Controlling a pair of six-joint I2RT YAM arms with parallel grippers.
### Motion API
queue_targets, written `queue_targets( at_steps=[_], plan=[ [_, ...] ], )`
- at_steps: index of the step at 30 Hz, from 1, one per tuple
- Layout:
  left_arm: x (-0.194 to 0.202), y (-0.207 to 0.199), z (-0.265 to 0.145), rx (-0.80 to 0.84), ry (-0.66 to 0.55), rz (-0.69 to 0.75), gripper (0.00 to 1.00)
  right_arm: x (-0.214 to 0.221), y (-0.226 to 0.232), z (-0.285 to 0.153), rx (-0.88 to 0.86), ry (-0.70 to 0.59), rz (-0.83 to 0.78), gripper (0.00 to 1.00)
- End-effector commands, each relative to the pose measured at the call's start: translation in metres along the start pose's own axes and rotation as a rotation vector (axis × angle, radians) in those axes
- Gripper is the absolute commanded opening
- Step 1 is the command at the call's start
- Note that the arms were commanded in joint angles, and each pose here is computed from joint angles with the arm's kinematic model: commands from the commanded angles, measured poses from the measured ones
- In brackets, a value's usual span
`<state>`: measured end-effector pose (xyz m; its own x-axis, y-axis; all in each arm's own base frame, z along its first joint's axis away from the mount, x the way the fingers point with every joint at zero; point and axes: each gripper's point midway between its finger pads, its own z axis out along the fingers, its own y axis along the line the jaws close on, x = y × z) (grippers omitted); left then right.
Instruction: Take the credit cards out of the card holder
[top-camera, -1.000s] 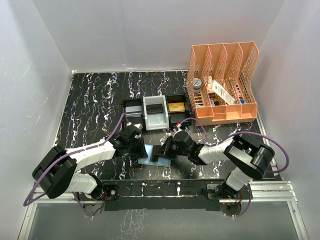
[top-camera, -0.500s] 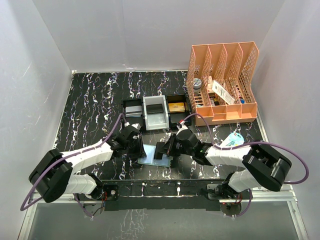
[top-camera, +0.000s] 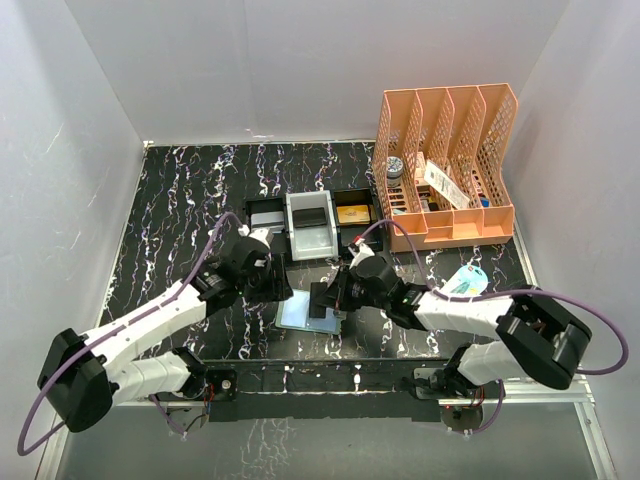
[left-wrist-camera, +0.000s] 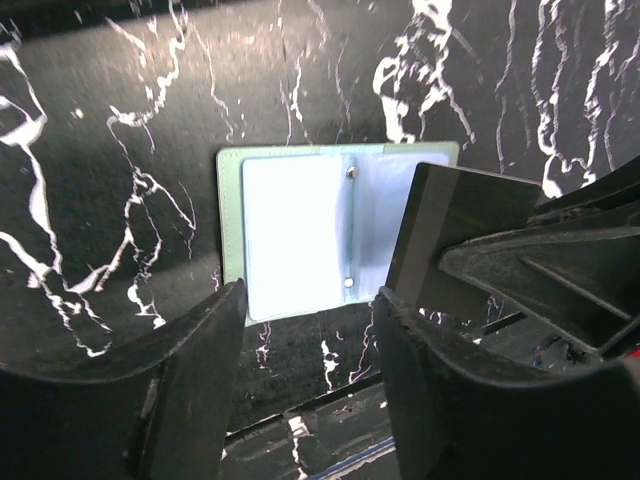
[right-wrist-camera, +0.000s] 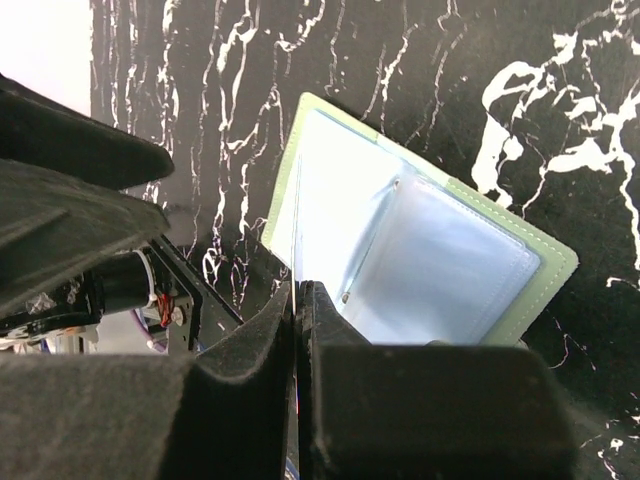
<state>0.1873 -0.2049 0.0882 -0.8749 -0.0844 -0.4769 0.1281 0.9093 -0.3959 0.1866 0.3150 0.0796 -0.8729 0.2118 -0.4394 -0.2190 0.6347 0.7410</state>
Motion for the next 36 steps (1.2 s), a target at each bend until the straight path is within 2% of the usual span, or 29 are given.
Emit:
queue_targets(
  at_steps=[1,7,10,13,16,21,24,29,36],
  plan=[
    [-0.025,0.006,-0.027,-0.071,-0.062,0.092,0.58,-0.036,0.038,-0.011,-0.097,-0.117,-0.110,0.00],
    [-0.056,0.020,-0.047,-0.151,-0.123,0.172,0.90,-0.053,0.047,-0.028,-0.114,-0.210,-0.196,0.00],
    [-0.078,0.039,-0.056,-0.146,-0.171,0.126,0.98,-0.062,0.047,-0.037,-0.094,-0.255,-0.254,0.00],
    [-0.106,0.067,-0.073,-0.168,-0.284,0.054,0.99,-0.074,0.044,-0.045,-0.044,-0.294,-0.298,0.00],
    [-0.115,0.087,-0.083,-0.221,-0.361,0.020,0.99,-0.088,0.030,-0.051,0.057,-0.323,-0.304,0.00],
    [-0.106,0.107,-0.083,-0.290,-0.404,-0.016,0.99,-0.116,0.009,-0.055,0.067,-0.294,-0.241,0.00],
    [-0.108,0.116,-0.088,-0.343,-0.430,-0.029,0.99,-0.137,0.015,-0.062,0.029,-0.338,-0.248,0.00],
    [-0.107,0.123,-0.092,-0.389,-0.434,-0.048,0.99,-0.173,0.046,-0.067,-0.020,-0.434,-0.408,0.00],
    [-0.107,0.125,-0.091,-0.397,-0.432,-0.045,0.99,-0.210,0.067,-0.043,0.020,-0.436,-0.739,0.00]
  ],
)
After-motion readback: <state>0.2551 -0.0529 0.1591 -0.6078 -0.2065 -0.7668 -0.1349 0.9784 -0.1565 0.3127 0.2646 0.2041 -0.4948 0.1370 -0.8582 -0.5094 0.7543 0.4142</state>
